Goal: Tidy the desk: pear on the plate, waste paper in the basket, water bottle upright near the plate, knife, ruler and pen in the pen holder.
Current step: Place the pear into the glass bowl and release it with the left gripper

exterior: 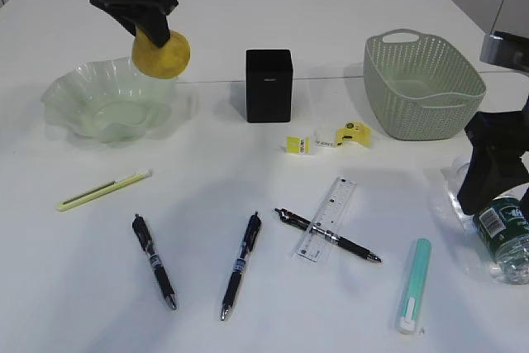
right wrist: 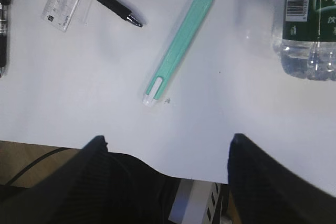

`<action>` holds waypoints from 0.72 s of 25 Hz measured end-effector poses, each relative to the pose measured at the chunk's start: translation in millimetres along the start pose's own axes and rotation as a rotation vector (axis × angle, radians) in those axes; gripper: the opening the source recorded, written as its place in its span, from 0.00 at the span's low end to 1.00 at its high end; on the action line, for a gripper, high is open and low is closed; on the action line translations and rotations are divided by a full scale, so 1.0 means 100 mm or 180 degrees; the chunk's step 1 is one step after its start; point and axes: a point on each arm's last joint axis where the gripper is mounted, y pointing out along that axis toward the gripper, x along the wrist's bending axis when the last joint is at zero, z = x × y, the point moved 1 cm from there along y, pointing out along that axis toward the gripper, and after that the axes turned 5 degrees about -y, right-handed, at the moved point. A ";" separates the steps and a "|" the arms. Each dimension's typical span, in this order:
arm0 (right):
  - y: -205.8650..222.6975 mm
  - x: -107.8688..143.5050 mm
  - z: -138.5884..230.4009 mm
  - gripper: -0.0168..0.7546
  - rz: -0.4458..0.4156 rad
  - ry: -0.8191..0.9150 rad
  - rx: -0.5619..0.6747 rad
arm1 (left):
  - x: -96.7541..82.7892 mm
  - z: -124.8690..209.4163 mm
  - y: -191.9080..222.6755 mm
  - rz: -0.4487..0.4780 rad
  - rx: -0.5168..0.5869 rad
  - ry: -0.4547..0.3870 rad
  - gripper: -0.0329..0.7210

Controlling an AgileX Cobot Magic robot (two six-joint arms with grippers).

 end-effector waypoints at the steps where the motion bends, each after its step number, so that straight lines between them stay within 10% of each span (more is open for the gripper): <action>1: 0.00 0.00 0.00 0.74 0.0000 0.0000 0.0000 | 0.02 -0.03 -0.04 -0.0065 -0.0048 0.0014 0.42; 18: 0.00 0.00 0.00 0.74 0.0000 0.0000 0.0000 | 0.84 0.09 -0.26 -0.0675 -0.0112 -0.0628 0.42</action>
